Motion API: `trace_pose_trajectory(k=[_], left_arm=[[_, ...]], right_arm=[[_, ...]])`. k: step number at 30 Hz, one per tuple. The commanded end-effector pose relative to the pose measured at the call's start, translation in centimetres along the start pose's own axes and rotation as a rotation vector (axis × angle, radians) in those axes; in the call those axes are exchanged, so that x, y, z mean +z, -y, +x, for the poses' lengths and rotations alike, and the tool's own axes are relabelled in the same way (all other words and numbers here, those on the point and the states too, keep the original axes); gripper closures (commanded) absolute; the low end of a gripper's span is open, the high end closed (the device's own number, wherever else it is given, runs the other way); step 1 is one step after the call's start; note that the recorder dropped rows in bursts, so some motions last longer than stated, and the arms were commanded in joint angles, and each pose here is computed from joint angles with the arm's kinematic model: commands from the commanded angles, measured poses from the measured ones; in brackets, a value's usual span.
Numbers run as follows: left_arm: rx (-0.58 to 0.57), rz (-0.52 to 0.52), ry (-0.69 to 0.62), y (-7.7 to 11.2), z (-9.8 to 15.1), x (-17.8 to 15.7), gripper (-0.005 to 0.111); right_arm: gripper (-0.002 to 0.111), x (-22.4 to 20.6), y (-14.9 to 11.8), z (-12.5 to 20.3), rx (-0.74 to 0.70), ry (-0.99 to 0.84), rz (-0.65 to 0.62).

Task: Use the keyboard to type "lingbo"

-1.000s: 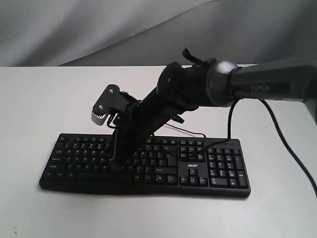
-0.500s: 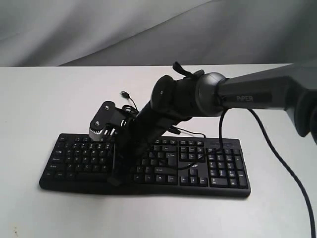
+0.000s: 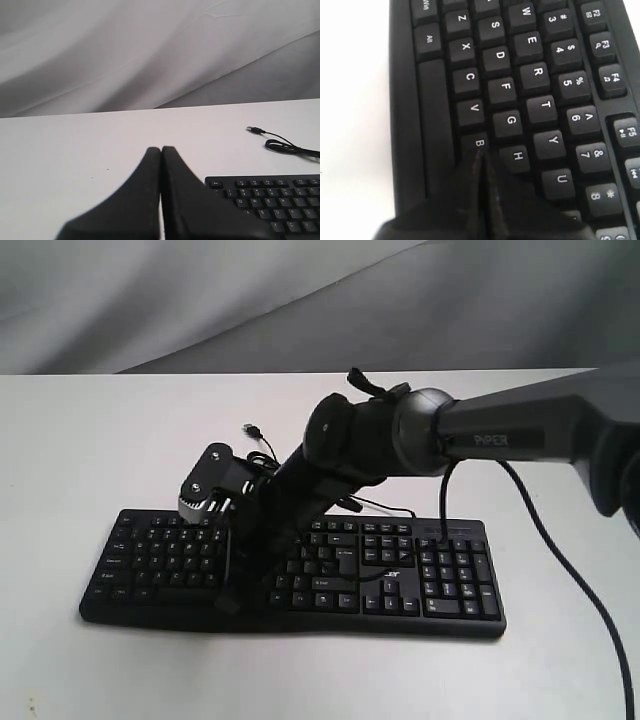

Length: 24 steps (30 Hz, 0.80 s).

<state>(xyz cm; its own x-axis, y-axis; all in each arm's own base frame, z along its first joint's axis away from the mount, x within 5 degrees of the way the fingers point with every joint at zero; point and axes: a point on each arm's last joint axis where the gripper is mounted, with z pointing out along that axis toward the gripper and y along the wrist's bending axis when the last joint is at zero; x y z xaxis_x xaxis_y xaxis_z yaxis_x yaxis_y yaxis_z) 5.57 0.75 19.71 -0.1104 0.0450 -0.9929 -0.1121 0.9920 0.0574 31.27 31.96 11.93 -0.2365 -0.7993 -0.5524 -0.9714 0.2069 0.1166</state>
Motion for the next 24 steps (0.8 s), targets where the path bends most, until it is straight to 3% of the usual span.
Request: trace_pose_trajectory(k=[1, 24], left_arm=[[-0.001, 0.006, 0.010, 0.0, 0.1, 0.0, 0.106], [-0.001, 0.006, 0.010, 0.0, 0.1, 0.0, 0.106]], right_arm=[[0.108, -0.9, 0.0, -2.4, -0.057, 0.056, 0.036], [0.108, 1.2, 0.9, -2.3, -0.025, 0.046, 0.041]])
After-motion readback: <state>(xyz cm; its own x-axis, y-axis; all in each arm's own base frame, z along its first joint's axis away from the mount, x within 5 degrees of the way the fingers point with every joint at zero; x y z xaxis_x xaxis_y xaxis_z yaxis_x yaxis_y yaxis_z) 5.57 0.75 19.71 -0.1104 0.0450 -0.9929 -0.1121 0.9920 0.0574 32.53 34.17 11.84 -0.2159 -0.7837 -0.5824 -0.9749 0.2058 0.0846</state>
